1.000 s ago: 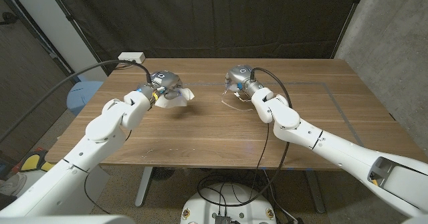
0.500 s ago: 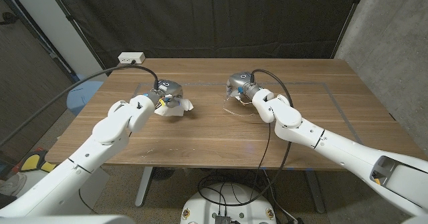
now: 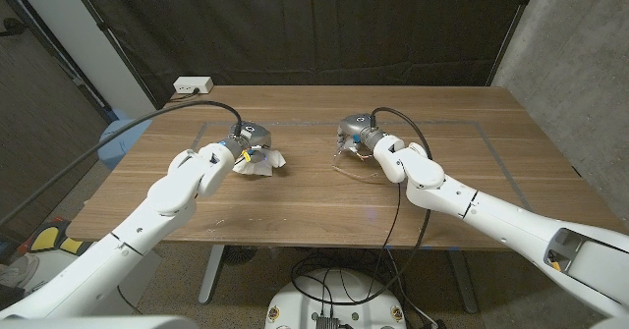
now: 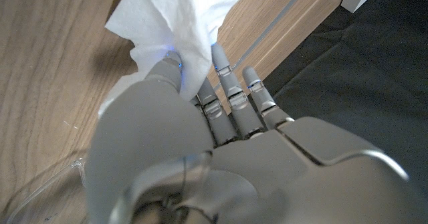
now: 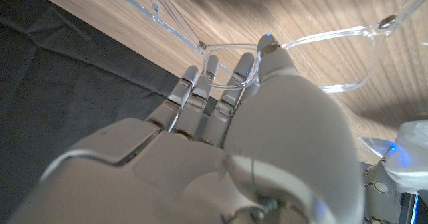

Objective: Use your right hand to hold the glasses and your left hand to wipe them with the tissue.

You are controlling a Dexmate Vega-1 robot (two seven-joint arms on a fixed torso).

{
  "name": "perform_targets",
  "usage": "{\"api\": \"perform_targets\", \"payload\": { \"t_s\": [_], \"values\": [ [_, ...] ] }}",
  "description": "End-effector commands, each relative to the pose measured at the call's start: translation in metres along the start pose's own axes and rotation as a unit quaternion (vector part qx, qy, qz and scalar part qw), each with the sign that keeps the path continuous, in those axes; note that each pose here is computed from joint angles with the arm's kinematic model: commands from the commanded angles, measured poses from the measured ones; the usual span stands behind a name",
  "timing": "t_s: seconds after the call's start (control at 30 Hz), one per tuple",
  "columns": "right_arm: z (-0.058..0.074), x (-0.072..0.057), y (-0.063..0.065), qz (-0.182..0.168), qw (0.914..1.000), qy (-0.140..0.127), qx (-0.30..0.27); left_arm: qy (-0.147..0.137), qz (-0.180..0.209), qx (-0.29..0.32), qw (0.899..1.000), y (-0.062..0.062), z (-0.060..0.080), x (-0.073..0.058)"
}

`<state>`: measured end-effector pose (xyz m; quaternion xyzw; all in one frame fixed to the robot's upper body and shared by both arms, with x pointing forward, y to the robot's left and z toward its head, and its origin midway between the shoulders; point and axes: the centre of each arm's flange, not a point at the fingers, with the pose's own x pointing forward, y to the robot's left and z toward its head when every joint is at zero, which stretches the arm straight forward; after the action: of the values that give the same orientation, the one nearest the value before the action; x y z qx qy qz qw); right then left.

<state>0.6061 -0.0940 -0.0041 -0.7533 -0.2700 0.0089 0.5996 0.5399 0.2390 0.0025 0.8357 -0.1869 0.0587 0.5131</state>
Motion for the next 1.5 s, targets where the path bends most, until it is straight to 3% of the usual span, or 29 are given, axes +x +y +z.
{"api": "perform_targets", "payload": {
  "t_s": [0.03,0.13,0.27,0.53,0.77,1.3,1.5],
  "values": [
    [-0.007,0.001,0.014,0.008,0.9999,0.007,-0.002,0.003,-0.044,0.027,0.999,0.002,0.008,0.005],
    [-0.006,0.001,0.016,0.009,0.9999,0.007,-0.002,0.004,-0.074,0.031,0.997,0.003,0.008,0.007],
    [-0.005,0.002,0.018,0.009,0.9999,0.005,-0.004,0.004,-0.083,0.035,0.996,0.004,0.008,0.007],
    [-0.002,0.003,0.018,0.011,0.9999,-0.002,-0.010,0.011,-0.018,0.012,1.000,0.010,0.002,-0.003],
    [-0.002,0.004,0.015,0.021,0.9997,0.000,-0.011,-0.001,0.031,-0.008,0.999,0.016,-0.002,-0.012],
    [0.000,0.009,0.010,0.052,0.9980,0.010,-0.034,-0.004,0.065,-0.021,0.998,0.021,-0.008,-0.016],
    [-0.002,0.009,0.008,0.044,0.9986,0.010,-0.028,0.000,0.072,-0.024,0.997,0.022,-0.010,-0.016]
  ]
}}
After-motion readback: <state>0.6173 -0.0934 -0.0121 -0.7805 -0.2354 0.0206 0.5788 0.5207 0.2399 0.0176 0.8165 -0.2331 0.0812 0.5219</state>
